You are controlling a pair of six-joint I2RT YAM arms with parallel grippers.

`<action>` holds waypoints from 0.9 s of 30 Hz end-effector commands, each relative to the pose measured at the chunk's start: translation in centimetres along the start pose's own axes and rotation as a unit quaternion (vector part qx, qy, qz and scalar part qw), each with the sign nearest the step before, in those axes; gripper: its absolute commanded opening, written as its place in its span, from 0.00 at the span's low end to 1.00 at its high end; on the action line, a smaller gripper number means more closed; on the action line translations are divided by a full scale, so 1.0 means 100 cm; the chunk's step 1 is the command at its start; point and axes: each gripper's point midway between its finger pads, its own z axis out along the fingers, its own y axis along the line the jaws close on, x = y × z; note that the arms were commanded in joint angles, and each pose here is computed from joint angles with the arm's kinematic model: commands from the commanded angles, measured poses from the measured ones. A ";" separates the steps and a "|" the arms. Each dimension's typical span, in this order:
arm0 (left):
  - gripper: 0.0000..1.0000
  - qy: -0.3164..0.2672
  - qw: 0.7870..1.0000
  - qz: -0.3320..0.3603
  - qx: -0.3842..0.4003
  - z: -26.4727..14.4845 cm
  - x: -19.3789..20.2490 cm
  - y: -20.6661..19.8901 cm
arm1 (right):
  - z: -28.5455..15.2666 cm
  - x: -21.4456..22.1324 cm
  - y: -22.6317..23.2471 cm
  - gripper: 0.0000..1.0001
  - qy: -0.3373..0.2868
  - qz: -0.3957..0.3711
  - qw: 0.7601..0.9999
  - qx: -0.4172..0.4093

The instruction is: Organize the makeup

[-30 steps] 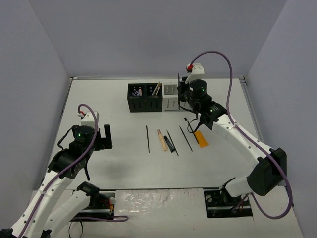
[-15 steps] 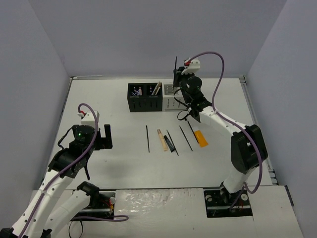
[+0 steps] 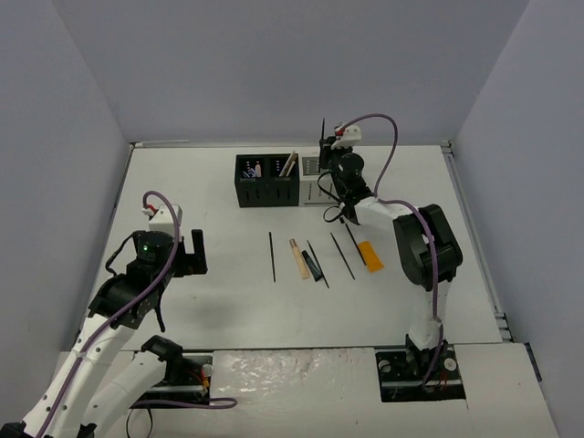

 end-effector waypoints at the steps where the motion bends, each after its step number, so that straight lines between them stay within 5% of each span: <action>1: 0.97 -0.026 1.000 -0.006 0.013 0.003 -0.015 -0.006 | 0.005 -0.046 0.010 0.00 -0.086 0.010 0.996 -0.022; 17: 0.97 -0.031 0.999 -0.006 0.011 0.002 -0.017 -0.004 | -0.009 -0.030 0.017 0.09 -0.045 -0.003 0.998 -0.047; 27: 0.97 -0.036 0.999 -0.007 0.013 0.000 -0.018 -0.004 | -0.030 -0.040 0.021 0.26 -0.020 -0.015 0.998 -0.064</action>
